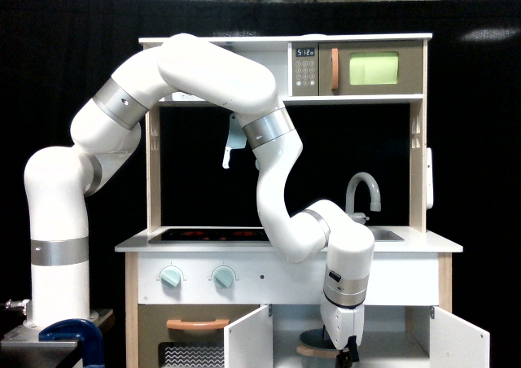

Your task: Put the bowl inside the kitchen cabinet

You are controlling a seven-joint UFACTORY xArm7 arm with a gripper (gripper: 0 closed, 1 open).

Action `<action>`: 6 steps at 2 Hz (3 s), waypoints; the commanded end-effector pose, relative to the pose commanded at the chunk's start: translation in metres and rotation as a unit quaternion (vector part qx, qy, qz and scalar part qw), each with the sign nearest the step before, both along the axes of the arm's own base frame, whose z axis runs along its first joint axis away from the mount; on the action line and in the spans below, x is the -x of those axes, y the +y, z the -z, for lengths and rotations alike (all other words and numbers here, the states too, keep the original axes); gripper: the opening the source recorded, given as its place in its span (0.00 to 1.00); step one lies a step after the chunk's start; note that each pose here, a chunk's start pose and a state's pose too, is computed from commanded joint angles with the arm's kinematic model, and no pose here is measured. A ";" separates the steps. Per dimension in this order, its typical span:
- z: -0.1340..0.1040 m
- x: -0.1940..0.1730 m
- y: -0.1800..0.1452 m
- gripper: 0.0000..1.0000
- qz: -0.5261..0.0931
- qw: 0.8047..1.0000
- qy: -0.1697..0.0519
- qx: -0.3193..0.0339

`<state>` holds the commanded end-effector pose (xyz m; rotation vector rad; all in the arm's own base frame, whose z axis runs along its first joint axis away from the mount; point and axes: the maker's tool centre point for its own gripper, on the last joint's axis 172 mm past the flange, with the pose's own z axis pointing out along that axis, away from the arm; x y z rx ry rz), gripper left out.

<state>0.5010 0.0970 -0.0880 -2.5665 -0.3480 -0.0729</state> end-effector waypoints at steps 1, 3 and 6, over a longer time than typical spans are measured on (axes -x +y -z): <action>-0.016 0.016 -0.035 1.00 0.000 1.000 0.000 0.000; -0.177 0.148 -0.205 1.00 0.000 1.000 0.000 0.000; -0.283 0.191 -0.230 1.00 0.000 1.000 0.000 0.000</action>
